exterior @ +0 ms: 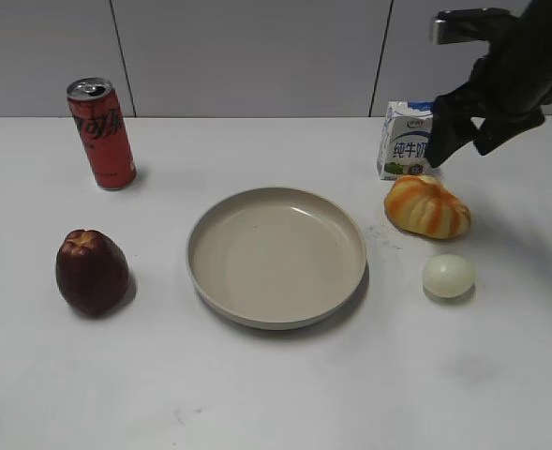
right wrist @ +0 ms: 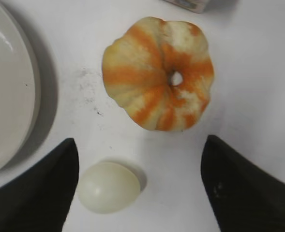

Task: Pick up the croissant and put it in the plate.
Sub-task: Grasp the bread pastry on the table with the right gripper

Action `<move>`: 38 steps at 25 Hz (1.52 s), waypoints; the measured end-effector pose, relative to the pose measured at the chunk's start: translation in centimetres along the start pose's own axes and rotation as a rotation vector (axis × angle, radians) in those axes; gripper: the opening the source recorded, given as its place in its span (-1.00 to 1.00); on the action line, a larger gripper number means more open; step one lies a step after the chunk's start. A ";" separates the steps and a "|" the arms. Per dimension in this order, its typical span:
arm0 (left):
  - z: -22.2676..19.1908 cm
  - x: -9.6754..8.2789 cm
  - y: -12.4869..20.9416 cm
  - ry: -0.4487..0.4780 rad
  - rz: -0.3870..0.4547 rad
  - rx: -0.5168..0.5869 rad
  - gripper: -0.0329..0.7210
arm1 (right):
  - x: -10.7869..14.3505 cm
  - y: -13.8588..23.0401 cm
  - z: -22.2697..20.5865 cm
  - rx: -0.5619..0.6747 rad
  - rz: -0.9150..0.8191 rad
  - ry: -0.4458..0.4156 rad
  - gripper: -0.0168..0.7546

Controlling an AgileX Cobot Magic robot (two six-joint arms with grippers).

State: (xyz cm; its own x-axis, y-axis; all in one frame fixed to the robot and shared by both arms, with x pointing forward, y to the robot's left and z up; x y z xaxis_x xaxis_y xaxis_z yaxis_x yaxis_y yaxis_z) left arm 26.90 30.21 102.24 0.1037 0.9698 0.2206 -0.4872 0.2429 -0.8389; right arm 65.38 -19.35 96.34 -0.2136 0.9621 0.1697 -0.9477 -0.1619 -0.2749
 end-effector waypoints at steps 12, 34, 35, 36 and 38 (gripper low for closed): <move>0.0 0.0 0.0 0.000 0.000 0.000 0.64 | 0.7 -1.2 -8.1 0.136 0.109 0.083 0.63; 0.0 0.0 0.0 0.000 0.000 0.000 0.64 | 0.0 -1.4 -9.2 0.170 0.191 0.147 -0.43; 0.0 0.0 0.0 0.000 0.000 0.000 0.64 | 0.6 -1.6 -8.4 0.156 0.204 0.145 -0.43; 0.0 0.0 0.0 0.000 0.000 0.000 0.64 | 1.6 -1.8 -7.3 0.138 0.214 0.132 -0.43; 0.0 0.0 0.0 0.000 0.000 0.000 0.64 | 4.1 -1.9 -5.5 0.103 0.248 0.102 -0.43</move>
State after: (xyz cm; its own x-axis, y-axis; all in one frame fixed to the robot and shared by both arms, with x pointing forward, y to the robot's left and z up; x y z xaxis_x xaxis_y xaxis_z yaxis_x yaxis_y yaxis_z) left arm 26.90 30.21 102.24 0.1037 0.9698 0.2206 -0.4872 0.2429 -0.8389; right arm 67.59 -13.86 92.40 -0.4216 0.9067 0.0116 -0.8898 -0.4112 -0.1977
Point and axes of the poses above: a point on each arm's last joint axis where the gripper is mounted, z pointing back along that axis away from the gripper, x along the wrist's bending axis when the last joint is at zero, y = z × x, the point moved 4 cm from there along -z, pointing out along that axis toward the gripper, and after that the axes turned 11 degrees about -z, right-handed, at the moved point
